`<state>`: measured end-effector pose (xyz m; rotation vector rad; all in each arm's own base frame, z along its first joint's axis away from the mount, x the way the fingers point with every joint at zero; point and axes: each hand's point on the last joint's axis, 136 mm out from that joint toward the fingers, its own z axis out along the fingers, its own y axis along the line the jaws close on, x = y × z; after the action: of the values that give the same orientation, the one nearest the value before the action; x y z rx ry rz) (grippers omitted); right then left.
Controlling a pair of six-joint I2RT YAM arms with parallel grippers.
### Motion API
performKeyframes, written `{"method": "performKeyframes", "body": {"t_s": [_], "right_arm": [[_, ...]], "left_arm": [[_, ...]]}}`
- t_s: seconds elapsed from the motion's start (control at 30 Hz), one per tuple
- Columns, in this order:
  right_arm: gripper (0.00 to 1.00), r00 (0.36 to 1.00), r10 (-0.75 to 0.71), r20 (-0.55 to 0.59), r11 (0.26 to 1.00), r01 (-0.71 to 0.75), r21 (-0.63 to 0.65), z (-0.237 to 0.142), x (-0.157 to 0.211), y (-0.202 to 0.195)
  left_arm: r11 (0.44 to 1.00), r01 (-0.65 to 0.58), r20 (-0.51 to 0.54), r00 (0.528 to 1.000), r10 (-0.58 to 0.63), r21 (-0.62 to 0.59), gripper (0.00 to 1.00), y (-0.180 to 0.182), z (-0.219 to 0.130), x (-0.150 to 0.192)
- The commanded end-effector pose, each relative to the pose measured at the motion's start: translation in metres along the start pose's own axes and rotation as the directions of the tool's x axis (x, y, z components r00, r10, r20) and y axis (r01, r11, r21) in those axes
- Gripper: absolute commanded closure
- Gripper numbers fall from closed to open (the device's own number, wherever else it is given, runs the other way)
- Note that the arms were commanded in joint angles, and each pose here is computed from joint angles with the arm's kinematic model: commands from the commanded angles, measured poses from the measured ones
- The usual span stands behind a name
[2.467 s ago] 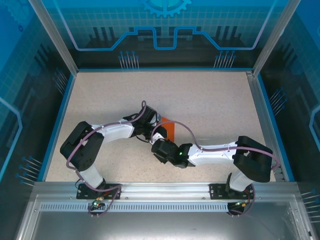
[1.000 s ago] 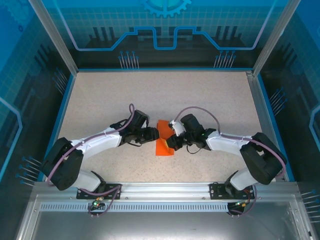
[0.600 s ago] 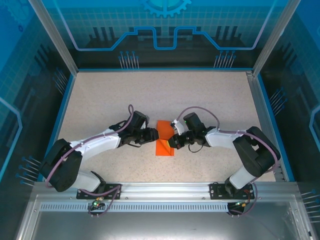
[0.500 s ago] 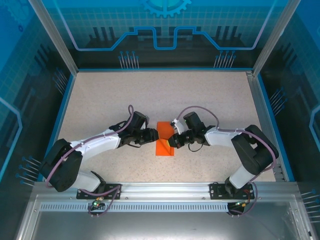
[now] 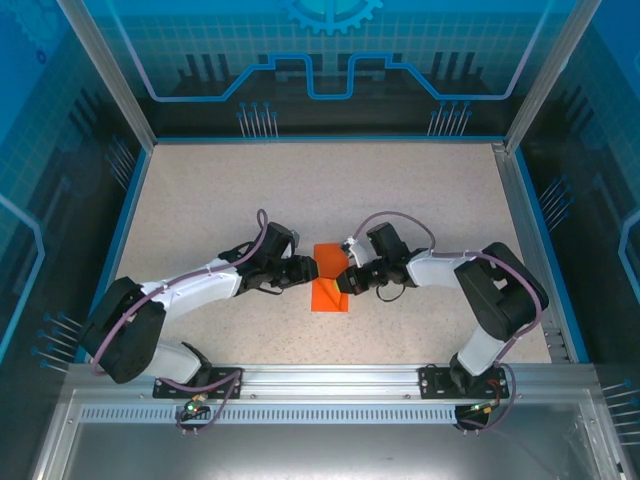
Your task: Fold a paper plane with a square sheet of paper (pick it up from the middle)
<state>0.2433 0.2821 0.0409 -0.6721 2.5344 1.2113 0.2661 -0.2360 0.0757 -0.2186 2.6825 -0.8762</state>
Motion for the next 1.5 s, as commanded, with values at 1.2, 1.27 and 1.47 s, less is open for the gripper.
{"method": "performKeyframes", "body": {"t_s": [1.2,1.27,1.47], "right_arm": [[0.91,0.997,0.037,-0.063,0.999,-0.036,0.016,-0.008,-0.002,-0.021],[0.91,0.998,0.034,-0.06,0.999,-0.033,0.018,-0.009,-0.003,-0.02],[0.9,0.998,0.021,-0.067,0.999,-0.019,0.03,-0.012,-0.009,-0.019]], "left_arm": [[0.999,-0.016,-0.07,0.997,0.018,0.028,0.58,-0.013,0.016,0.011],[0.999,-0.018,-0.07,0.997,0.02,0.029,0.59,-0.013,0.016,0.011],[0.999,-0.02,-0.073,0.997,0.023,0.031,0.59,-0.015,0.018,0.011]]}}
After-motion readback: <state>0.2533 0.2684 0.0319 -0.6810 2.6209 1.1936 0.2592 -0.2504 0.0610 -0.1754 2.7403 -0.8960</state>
